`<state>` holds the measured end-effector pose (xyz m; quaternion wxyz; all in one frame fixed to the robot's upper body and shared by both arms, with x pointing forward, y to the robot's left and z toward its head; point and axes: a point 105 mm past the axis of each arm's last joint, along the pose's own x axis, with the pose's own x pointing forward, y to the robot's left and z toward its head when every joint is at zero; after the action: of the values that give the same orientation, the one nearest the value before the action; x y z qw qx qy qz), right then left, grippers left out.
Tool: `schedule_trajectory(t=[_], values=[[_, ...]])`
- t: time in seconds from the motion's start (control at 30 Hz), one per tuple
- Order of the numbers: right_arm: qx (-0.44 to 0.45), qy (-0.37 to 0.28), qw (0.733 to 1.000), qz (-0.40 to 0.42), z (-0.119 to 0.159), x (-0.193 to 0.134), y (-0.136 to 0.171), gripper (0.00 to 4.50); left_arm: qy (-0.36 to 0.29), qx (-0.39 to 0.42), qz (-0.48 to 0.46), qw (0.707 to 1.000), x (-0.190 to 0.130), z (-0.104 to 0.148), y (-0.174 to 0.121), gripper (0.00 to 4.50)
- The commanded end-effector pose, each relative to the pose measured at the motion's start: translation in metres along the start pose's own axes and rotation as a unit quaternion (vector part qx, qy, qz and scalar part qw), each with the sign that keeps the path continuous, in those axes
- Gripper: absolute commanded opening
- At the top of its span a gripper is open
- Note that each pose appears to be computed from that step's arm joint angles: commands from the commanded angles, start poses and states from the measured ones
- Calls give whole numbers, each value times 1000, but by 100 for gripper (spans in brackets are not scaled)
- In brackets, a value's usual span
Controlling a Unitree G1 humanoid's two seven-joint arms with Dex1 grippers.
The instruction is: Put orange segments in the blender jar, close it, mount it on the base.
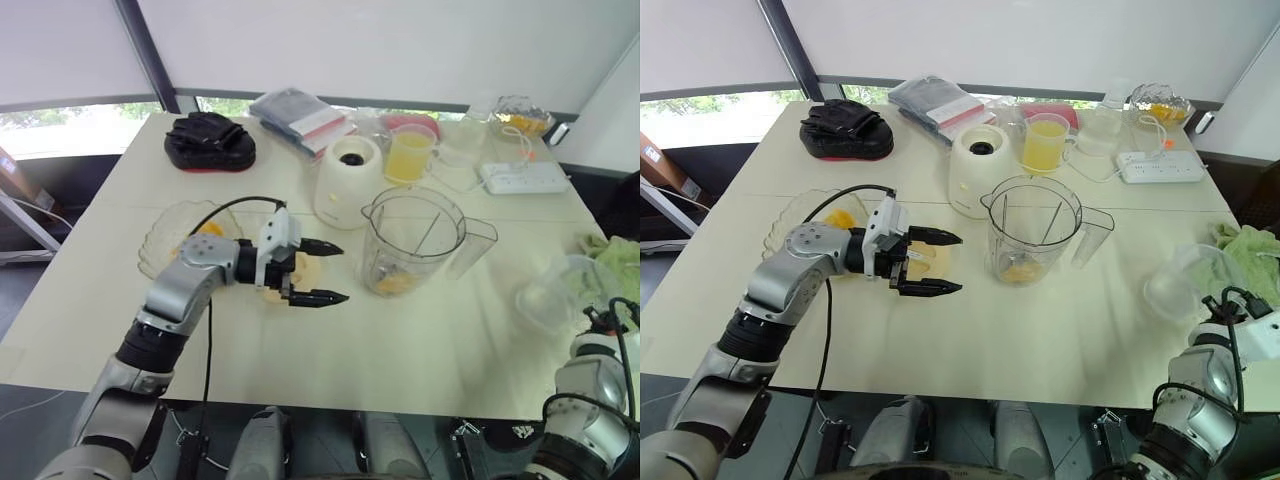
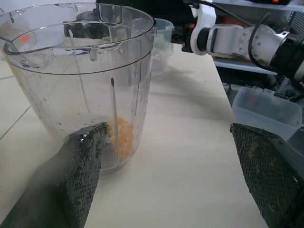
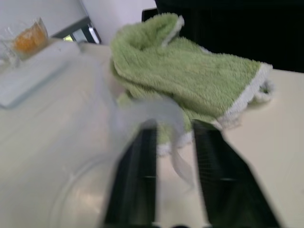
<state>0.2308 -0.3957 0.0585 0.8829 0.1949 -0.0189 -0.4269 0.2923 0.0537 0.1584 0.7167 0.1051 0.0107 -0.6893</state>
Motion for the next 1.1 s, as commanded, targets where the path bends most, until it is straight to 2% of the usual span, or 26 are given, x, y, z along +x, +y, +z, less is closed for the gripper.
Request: schedule_trajectory(t=[0.03,0.33,0.73,0.97,1.1], values=[[-4,-29,999,15,17,-2,5,138,-5,24,-2,1000,1,8,0,432],[-16,-26,999,17,17,-11,3,138,-5,23,3,1000,2,7,0,432],[-28,0,999,40,22,-46,7,138,-4,18,3,1000,4,5,2,432],[-73,48,985,149,34,-99,25,138,7,24,-1,1000,4,5,12,432],[-132,77,945,289,50,-138,49,138,22,25,-5,999,1,4,16,432]])
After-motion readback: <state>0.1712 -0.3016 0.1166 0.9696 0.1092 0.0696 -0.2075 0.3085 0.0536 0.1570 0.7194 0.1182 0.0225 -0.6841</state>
